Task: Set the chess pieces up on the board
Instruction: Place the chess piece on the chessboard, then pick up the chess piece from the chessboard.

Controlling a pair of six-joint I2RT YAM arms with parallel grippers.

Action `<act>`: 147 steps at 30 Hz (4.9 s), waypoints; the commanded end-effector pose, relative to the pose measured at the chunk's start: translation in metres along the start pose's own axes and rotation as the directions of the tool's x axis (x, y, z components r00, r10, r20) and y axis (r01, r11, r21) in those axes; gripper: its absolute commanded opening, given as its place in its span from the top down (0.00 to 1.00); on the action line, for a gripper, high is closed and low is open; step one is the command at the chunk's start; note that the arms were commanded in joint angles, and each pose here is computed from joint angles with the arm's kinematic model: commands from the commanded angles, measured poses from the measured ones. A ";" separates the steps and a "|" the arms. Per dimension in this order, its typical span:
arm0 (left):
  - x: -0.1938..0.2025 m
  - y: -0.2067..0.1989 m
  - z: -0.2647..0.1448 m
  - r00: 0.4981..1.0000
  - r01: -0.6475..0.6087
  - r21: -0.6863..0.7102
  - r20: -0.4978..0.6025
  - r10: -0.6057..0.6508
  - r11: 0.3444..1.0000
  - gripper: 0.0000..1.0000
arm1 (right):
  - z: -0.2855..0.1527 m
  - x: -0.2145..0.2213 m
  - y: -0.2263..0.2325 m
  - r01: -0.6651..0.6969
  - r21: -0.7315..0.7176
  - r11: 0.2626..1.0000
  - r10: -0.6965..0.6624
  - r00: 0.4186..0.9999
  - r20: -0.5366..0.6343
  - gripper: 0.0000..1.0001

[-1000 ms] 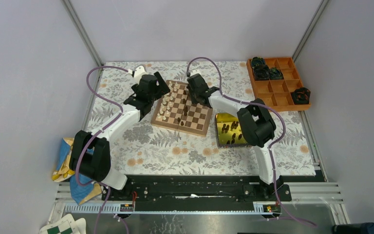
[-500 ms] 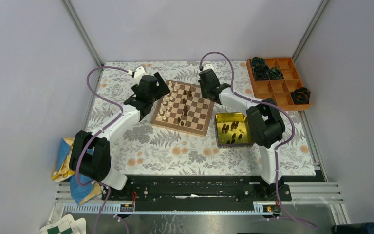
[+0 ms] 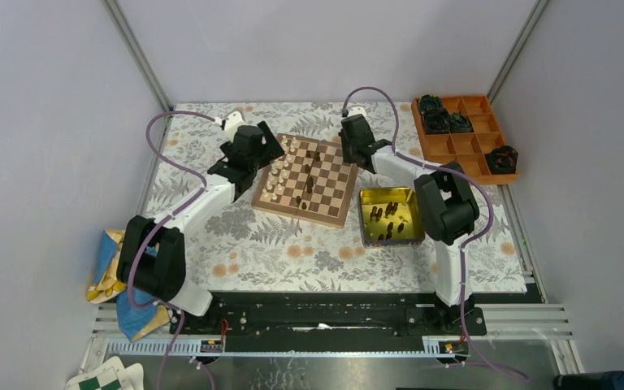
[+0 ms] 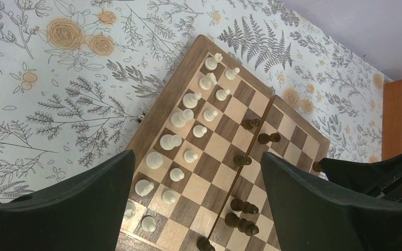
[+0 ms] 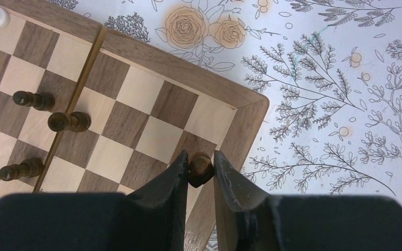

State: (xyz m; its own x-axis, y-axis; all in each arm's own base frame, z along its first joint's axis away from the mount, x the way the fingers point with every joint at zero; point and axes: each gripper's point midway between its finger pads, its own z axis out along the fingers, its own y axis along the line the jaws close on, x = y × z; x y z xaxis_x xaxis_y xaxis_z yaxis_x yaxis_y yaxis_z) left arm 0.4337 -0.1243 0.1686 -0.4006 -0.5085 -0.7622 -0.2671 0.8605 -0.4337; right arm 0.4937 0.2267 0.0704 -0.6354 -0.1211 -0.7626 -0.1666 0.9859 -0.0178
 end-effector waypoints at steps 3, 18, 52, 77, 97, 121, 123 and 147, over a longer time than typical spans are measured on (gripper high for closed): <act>-0.001 -0.001 0.007 1.000 0.023 0.012 0.015 -0.023 1.000 0.03 | -0.003 -0.023 0.007 -0.033 -0.041 0.999 0.035 0.998 0.058 1.00; 0.000 0.000 0.008 1.000 0.024 0.009 0.016 -0.024 1.000 0.03 | 0.011 -0.015 0.012 -0.025 -0.050 0.998 0.026 0.999 0.029 1.00; 0.003 0.001 0.008 1.000 0.027 0.009 0.009 -0.027 1.000 0.03 | -0.016 -0.051 0.017 0.035 -0.072 0.997 -0.028 0.995 0.101 0.49; 0.004 0.001 0.011 1.000 0.026 0.004 0.004 -0.026 1.000 0.03 | -0.014 -0.057 0.097 0.256 -0.275 0.927 -0.227 0.965 0.133 0.36; 0.005 0.002 0.012 0.999 0.034 0.006 0.004 -0.034 0.999 0.03 | 0.012 -0.039 0.111 0.259 -0.296 0.919 -0.239 0.966 0.104 0.41; 0.010 0.005 0.018 0.999 0.035 -0.002 -0.006 -0.035 0.999 0.03 | 0.026 -0.033 0.114 0.257 -0.301 0.918 -0.238 0.966 0.100 0.75; 0.009 0.005 0.017 0.999 0.036 0.000 -0.006 -0.036 0.999 0.03 | 0.025 -0.035 0.113 0.259 -0.294 0.920 -0.239 0.966 0.103 0.80; 0.008 0.006 0.011 0.999 0.044 0.006 -0.004 -0.043 0.999 0.03 | -0.024 -0.097 0.054 0.186 -0.098 0.978 -0.163 0.965 0.205 1.00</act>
State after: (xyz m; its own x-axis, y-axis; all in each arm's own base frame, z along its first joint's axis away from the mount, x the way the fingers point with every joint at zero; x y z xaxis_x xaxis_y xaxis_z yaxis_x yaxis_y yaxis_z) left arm 0.4342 -0.1228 0.1424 -0.4341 -0.5196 -0.7359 -0.2969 0.8538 -0.4277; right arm 0.5148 0.3102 0.1033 -0.4932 -0.3297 -0.8050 -0.4491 0.8890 -0.0890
